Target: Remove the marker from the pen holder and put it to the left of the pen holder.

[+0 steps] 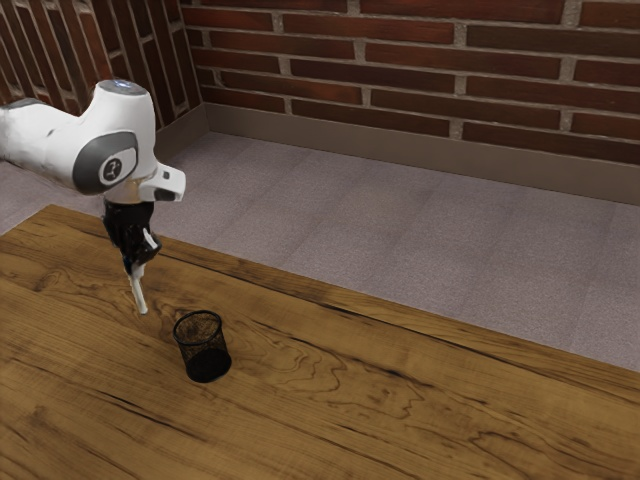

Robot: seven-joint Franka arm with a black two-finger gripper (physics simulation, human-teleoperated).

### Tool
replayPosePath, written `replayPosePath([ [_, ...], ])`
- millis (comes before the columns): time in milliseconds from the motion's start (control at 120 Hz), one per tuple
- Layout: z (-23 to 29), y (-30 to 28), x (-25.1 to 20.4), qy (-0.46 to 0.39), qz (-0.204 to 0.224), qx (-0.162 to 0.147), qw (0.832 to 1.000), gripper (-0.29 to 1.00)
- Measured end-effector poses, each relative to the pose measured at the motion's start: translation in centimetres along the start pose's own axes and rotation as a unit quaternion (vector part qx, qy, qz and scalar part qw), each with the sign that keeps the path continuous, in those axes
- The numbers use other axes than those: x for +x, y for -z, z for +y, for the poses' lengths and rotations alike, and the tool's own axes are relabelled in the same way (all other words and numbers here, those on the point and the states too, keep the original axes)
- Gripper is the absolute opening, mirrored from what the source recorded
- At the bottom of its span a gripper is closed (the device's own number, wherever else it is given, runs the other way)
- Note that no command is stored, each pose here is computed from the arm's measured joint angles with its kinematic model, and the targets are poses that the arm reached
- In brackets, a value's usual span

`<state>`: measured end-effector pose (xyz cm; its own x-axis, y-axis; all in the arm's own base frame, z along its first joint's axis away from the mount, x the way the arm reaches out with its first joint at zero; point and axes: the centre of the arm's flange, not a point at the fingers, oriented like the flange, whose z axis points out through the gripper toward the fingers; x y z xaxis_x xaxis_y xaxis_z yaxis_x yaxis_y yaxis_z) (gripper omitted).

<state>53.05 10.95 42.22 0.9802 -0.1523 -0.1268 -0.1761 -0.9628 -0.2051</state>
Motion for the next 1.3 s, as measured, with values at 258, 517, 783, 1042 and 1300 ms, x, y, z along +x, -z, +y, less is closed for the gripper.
replayPosePath([
  [258, -0.6, -10.4, 0.5, 0.017, -0.244, -0.077, 0.967, -0.08],
  [517, -1.5, -14.7, -1.5, 0.023, -0.348, -0.118, 0.930, -0.08],
  [783, -1.3, -14.5, -1.8, 0.010, -0.355, -0.132, 0.925, 0.39],
  [1042, -1.2, 1.4, 0.4, -0.010, -0.128, -0.091, 0.987, 0.61],
  [1300, 4.7, 13.2, 5.0, -0.063, 0.067, -0.088, 0.992, 0.67],
])
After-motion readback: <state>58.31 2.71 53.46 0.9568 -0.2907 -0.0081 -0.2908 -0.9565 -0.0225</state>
